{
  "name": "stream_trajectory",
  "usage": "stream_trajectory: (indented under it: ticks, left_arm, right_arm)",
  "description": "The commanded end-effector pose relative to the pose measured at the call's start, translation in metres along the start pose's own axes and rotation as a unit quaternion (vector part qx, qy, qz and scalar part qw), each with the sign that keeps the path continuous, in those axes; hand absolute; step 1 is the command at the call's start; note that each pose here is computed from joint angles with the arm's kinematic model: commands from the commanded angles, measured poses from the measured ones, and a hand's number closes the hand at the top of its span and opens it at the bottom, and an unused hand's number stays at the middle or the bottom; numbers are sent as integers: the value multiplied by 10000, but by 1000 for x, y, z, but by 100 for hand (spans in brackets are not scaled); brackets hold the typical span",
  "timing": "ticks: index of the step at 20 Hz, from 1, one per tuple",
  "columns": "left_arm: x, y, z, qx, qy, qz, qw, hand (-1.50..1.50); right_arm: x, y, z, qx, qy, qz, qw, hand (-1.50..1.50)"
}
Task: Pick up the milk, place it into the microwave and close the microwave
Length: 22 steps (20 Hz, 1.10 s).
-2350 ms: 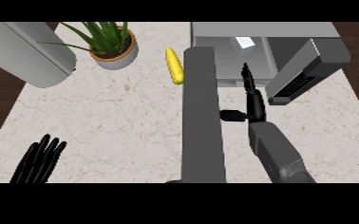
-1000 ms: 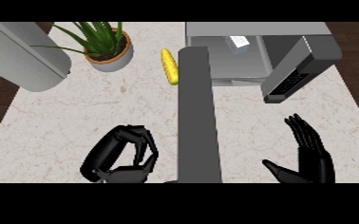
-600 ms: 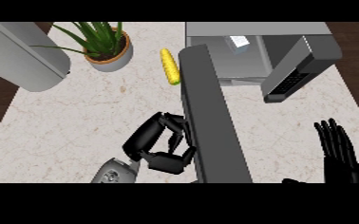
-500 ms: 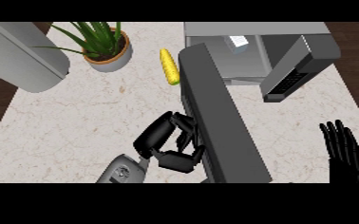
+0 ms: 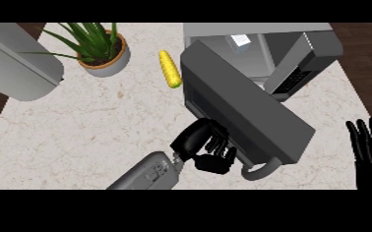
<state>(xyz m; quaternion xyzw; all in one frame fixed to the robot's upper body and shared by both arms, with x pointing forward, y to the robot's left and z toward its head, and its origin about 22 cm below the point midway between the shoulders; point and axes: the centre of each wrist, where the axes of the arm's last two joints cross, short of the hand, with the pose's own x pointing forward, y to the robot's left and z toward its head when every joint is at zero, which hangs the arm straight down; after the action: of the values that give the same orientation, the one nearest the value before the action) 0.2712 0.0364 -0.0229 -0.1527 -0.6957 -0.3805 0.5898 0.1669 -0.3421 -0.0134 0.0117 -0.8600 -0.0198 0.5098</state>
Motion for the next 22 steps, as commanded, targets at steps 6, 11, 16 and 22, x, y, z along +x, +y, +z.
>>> stream_trajectory:
  ticks: [6, 11, 16, 22]
  left_arm:
    - [22, -12, -28, -67, 12, 138, 9999, -150]
    - [31, 3, -40, 375, -342, 505, 9974, 150]
    - [52, 15, -56, 578, -709, 683, 9935, 150]
    - [63, 31, -72, 851, -810, 621, 9911, 150]
  right_arm:
    - [23, 9, -42, 868, -279, -412, 9950, -150]
    - [36, 15, -54, 1239, -417, -660, 9892, -150]
    - [46, 25, -72, 1584, -540, -726, 9832, -150]
    - [62, 24, -85, 1766, -767, -691, 9789, -150]
